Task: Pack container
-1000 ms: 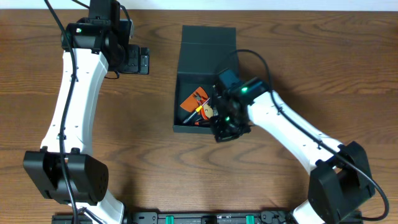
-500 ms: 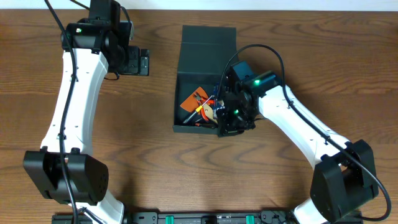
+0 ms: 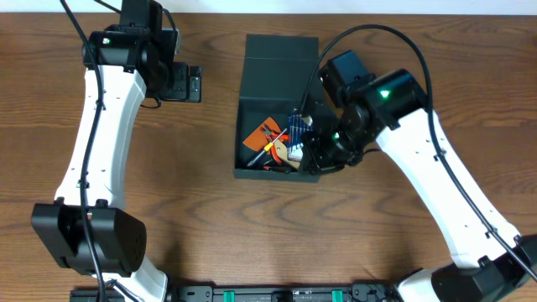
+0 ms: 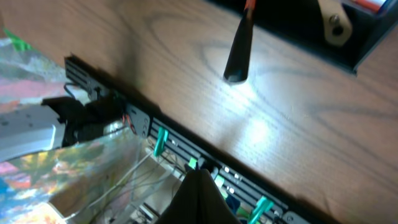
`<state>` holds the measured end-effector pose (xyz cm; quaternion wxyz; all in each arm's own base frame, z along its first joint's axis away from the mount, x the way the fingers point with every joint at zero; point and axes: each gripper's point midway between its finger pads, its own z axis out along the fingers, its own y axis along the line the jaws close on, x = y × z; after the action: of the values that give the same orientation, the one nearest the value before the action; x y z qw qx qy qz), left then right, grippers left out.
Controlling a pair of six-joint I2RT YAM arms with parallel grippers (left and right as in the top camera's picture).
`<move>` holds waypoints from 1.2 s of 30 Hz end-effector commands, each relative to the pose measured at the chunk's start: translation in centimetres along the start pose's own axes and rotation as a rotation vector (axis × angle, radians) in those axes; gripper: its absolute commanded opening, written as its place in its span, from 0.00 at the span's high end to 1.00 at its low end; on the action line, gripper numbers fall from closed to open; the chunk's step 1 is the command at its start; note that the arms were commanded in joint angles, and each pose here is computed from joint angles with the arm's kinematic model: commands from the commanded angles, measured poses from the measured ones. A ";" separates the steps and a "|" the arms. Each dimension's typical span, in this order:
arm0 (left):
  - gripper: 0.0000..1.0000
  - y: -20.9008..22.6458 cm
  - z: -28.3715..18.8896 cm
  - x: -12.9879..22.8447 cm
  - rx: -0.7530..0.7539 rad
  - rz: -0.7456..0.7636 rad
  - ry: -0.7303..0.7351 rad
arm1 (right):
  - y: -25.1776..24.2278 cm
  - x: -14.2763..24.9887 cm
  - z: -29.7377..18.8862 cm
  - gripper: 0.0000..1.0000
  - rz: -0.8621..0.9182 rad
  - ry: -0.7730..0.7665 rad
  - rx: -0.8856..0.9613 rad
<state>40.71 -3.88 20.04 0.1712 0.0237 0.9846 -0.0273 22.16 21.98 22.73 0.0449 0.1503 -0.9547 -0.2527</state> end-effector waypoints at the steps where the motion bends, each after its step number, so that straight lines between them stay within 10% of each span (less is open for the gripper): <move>1: 0.01 0.3 -0.4 -0.1 -0.010 -0.008 -0.007 | 0.8 0.6 0.7 0.99 0.000 0.030 0.013; 36: 0.01 0.3 -0.4 0.0 -0.011 -0.008 -0.001 | -2.5 0.4 9.8 0.99 0.008 0.170 0.106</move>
<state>40.49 -3.85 19.97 0.1667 0.0236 0.9853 -0.0269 21.04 23.86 13.83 0.1050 0.1624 -0.9632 -0.1867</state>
